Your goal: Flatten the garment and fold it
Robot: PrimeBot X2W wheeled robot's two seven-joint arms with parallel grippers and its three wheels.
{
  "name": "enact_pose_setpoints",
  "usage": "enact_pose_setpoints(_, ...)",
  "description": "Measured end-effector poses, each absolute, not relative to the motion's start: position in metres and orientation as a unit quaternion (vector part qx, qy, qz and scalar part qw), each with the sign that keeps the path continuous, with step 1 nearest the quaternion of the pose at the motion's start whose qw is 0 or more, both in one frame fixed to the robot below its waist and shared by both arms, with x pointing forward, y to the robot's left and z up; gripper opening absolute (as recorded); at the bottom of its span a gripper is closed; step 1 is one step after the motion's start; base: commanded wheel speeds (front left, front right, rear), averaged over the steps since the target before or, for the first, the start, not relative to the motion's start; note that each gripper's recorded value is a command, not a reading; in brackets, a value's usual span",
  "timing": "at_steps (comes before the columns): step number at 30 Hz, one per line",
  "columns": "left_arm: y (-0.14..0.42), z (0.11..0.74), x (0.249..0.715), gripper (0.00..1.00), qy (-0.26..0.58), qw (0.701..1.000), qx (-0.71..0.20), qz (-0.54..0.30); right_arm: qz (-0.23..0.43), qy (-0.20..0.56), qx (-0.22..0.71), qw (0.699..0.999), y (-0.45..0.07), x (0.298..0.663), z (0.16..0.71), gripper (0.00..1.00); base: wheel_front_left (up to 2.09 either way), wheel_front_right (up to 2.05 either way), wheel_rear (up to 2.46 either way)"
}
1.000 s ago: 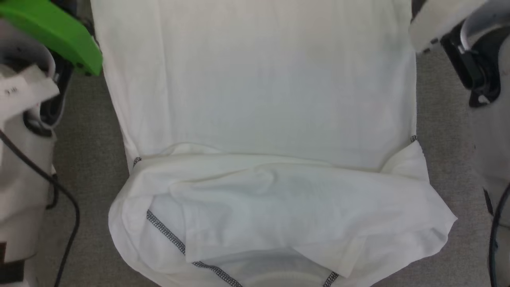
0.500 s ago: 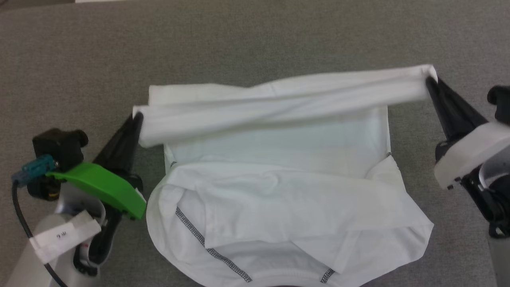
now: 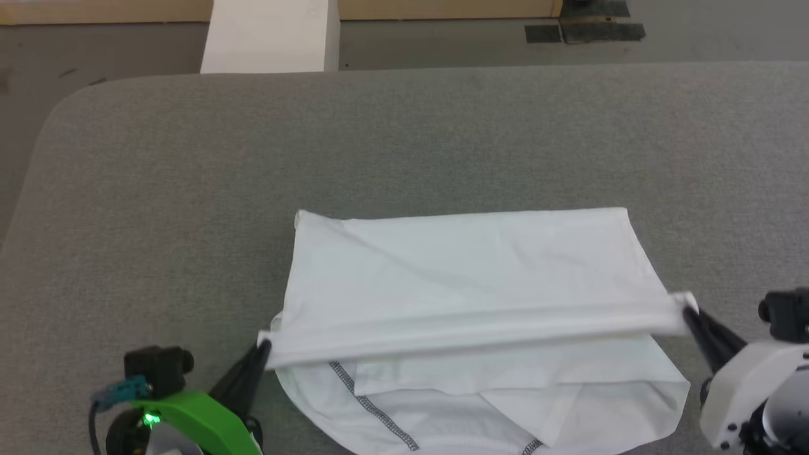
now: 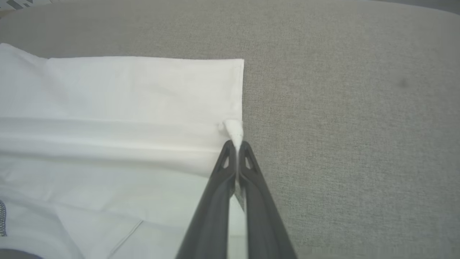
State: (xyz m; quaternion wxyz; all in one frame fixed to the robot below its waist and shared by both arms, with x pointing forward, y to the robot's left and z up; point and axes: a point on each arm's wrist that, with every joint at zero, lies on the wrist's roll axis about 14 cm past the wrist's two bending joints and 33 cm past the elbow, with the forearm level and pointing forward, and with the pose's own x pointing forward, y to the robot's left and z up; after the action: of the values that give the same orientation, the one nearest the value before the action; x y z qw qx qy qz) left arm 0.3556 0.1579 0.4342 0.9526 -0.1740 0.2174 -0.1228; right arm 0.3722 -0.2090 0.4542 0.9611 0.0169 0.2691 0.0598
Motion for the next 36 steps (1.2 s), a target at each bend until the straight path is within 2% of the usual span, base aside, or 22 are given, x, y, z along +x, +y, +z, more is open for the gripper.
enact_pose_setpoints(9,0.152,0.401,0.309,0.0,0.293,0.931,-0.179,-0.124,0.037,0.38,0.048,0.923,-0.209,0.32,0.411,0.0,0.0,0.0,0.0)
enact_pose_setpoints(20,0.143,0.373,0.289,0.0,0.337,0.916,-0.173,-0.136,0.031,0.45,0.06,0.89,-0.201,0.292,0.373,0.0,0.0,0.0,0.0)
enact_pose_setpoints(21,0.143,0.372,0.289,0.38,0.336,0.917,-0.171,-0.134,0.029,0.452,0.062,0.89,-0.202,0.291,0.372,0.29,0.0,0.0,0.0)
enact_pose_setpoints(22,0.144,0.371,0.288,0.85,0.336,0.917,-0.169,-0.132,0.026,0.452,0.061,0.889,-0.203,0.29,0.371,1.0,0.0,0.0,0.0)
enact_pose_setpoints(23,0.145,0.37,0.288,1.0,0.335,0.918,-0.168,-0.129,0.021,0.453,0.06,0.889,-0.206,0.29,0.371,1.0,0.0,0.0,0.0)
enact_pose_setpoints(27,0.153,0.373,0.291,1.0,0.319,0.927,-0.164,-0.109,0.0,0.446,0.055,0.894,-0.218,0.289,0.375,1.0,0.0,0.0,0.0)
enact_pose_setpoints(31,0.18,0.388,0.305,1.0,0.262,0.953,-0.145,-0.056,-0.018,0.419,0.06,0.906,-0.228,0.292,0.385,1.0,0.0,0.0,0.0)
enact_pose_setpoints(36,0.197,0.44,0.333,1.0,0.12,0.983,-0.138,-0.021,-0.03,0.348,0.086,0.933,-0.231,0.306,0.412,1.0,0.0,0.0,0.0)
